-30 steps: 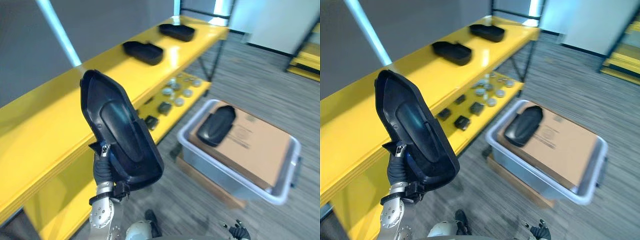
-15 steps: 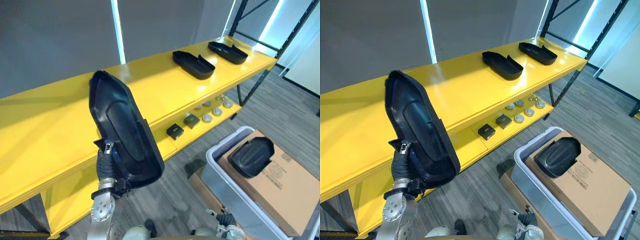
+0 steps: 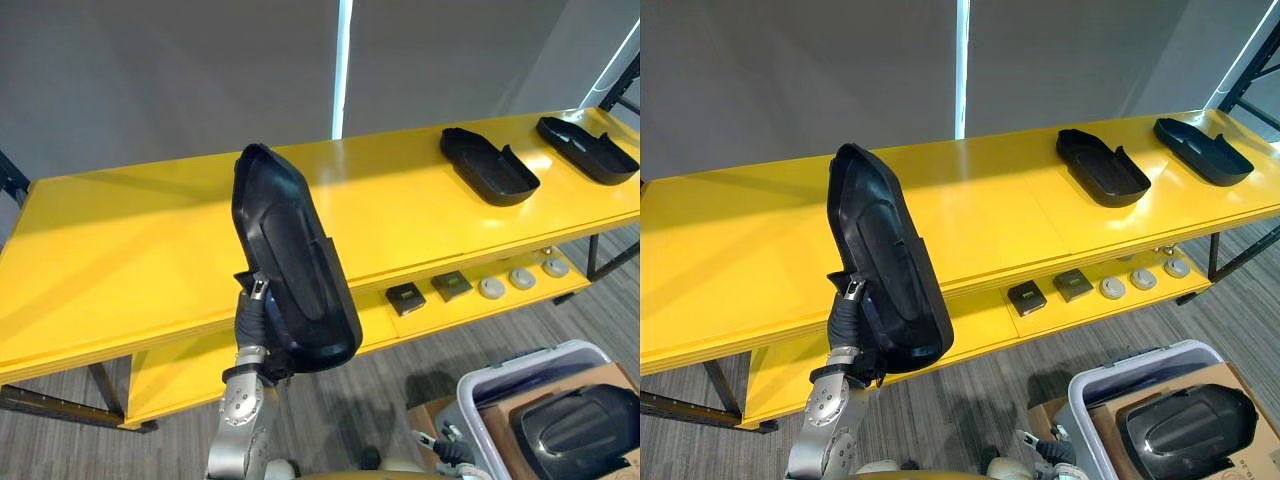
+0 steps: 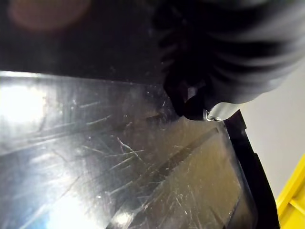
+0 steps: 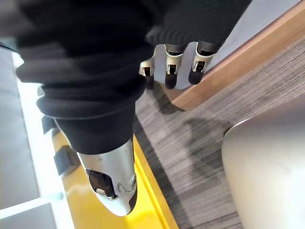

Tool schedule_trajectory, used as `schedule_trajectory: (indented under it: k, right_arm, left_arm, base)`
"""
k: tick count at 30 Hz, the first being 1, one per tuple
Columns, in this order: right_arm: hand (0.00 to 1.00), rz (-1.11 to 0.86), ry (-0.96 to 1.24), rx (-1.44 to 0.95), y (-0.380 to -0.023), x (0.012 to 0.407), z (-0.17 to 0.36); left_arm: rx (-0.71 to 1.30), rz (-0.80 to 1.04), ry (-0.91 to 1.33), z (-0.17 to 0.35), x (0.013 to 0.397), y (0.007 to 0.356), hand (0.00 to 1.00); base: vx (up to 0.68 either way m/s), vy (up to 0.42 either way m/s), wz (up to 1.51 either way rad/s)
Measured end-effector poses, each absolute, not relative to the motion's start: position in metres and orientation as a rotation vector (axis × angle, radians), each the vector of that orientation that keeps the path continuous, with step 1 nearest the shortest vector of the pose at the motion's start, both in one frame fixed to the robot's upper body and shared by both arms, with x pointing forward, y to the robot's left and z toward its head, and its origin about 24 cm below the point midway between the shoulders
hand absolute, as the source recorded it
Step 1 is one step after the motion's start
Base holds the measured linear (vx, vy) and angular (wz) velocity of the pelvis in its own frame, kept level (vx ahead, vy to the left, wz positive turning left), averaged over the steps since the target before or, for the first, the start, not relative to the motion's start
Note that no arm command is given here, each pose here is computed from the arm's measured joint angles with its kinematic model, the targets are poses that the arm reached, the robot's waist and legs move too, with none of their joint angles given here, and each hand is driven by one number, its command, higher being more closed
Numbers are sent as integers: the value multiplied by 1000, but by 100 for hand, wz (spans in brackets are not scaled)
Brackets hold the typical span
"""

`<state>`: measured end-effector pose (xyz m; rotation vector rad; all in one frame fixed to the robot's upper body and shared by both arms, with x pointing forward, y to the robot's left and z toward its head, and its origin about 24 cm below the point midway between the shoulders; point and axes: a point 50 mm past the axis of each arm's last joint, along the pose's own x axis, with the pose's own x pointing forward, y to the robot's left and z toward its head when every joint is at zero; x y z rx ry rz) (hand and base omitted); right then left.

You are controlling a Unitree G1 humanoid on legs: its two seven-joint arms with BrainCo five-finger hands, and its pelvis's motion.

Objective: Walk over and take plastic housings, then place them on the shelf

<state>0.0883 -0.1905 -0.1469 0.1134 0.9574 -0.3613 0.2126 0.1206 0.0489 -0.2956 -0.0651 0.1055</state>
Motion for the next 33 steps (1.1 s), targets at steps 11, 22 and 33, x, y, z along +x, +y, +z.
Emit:
schedule_trajectory:
  k: [11,22,33]
  right_arm:
    - [0,-366,982,98,-194,80,-149]
    - [0,-348,1042,29,-202,64,-153]
    - [0,-312,1010,-1,-202,76,-150]
  left_arm:
    - [-147,122,-49,51,262,113,100]
    - [61,245,51,50,324,139,100]
    - [75,375,89,60,347,162,0]
  base:
    - [-66,-15,-3]
    - [-9,-29,-2]
    - [-9,-11,-2]
